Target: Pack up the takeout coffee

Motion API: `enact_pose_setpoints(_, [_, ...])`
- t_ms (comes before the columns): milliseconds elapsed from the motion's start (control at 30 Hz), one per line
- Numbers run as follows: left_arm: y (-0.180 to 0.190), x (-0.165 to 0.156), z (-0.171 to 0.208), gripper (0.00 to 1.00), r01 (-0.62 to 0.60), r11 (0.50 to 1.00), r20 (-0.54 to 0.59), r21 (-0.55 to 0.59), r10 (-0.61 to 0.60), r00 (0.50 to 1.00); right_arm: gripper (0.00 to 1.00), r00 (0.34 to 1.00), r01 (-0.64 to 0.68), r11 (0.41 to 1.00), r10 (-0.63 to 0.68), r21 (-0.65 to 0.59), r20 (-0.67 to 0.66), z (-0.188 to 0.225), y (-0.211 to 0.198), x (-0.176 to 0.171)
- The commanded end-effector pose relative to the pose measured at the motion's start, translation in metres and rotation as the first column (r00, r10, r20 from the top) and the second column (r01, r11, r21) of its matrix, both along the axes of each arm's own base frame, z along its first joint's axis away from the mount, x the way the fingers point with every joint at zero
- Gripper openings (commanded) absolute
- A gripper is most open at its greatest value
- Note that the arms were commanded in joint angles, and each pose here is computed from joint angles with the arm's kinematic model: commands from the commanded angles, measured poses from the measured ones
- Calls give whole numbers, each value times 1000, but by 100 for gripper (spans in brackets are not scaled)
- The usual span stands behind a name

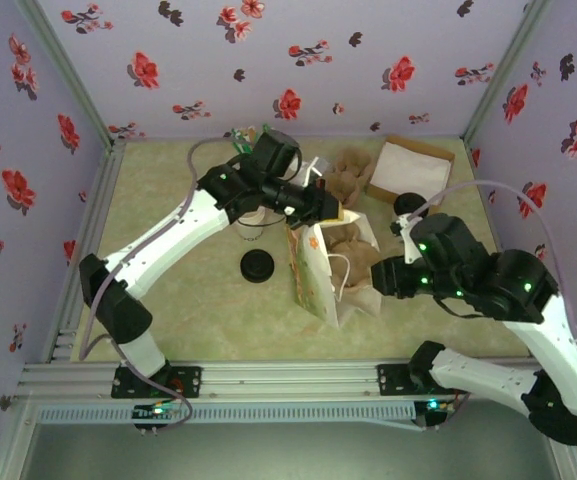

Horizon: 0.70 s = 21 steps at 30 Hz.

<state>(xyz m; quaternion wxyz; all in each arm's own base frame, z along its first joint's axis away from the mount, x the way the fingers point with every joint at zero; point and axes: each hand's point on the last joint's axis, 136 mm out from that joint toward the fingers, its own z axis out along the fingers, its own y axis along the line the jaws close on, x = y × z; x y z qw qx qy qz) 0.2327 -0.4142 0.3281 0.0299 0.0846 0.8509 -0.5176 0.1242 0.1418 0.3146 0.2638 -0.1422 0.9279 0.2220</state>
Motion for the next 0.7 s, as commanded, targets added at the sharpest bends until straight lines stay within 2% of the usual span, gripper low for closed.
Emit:
enact_pose_setpoints(0, [-5,3,31,0,-35,987,-70,-155,24,997,41,999,-34,997,32,-63,-29,-6,-12,-12])
enact_pose_setpoints(133, [-11,5,36,0,-59,972,-122,-227,31,992,41,998,-50,997,47,-61,-40,-9,-9,-13])
enact_pose_setpoints(267, [-12,4,36,0,-62,967,-142,-248,27,989,40,999,-31,997,33,-69,34,7,-17,-8])
enact_pose_setpoints(467, [-6,7,27,0,-56,968,-101,-246,32,994,35,995,27,998,-22,-51,98,22,-23,1])
enact_pose_setpoints(667, [-3,4,11,0,-50,963,-78,-264,31,997,37,997,53,997,-50,-63,55,6,-14,9])
